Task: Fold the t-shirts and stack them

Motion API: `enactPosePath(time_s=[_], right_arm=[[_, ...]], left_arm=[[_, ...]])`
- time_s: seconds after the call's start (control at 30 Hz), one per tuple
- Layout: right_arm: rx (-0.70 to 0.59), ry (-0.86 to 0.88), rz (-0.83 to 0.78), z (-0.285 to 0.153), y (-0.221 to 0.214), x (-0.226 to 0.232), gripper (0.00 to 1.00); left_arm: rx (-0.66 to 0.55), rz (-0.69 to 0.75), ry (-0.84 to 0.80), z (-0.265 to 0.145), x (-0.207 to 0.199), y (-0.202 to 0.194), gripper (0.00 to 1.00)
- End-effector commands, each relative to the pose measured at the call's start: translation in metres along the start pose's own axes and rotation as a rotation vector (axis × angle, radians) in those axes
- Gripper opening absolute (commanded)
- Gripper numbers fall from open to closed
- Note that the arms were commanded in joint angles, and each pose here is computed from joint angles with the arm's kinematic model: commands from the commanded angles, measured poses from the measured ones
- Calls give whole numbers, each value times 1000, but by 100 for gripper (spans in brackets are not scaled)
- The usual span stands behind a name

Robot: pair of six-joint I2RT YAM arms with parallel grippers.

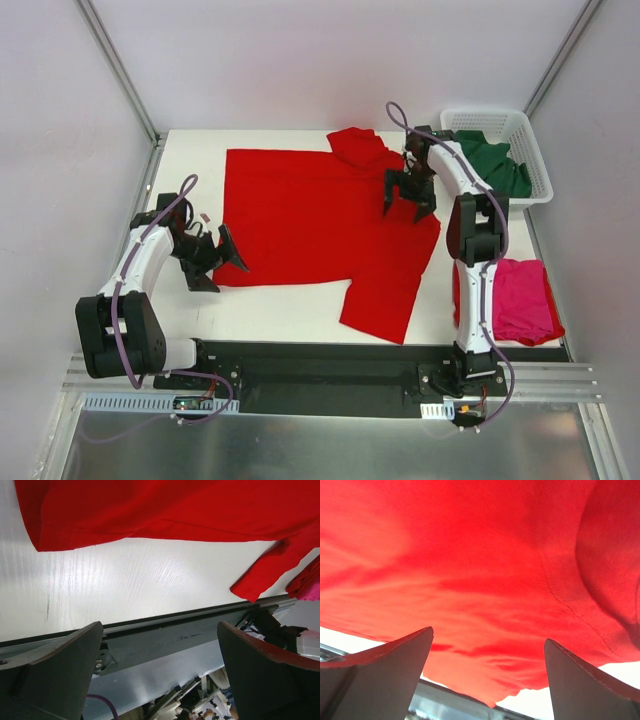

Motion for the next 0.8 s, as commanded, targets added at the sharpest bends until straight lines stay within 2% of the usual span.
enactPosePath(time_s=[0.0,0.13,0.4,0.77], right_arm=[[-243,83,-18,-56,35,23,96],[-308,137,10,-43,65,29,96],[-248,190,106,10,84,28,96],[-259,221,173,20,95,14,96]], left_arm=[[-28,12,-11,-10,-6,4,99],[-43,17,-27,-12,-10,5,99],[-68,24,-39,-17,-11,2,99],[-113,24,-60,-22,-13,0,99]])
Point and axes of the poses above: each gripper's point midway between its finger pads, its own z axis out along the fingers, its own x axis along the line the jaws close on, y = z × x, the point moved 4 cm from there along -z, back along the fingers, and after that the axes turned 10 degrees about -z, right-handed, at the moved point
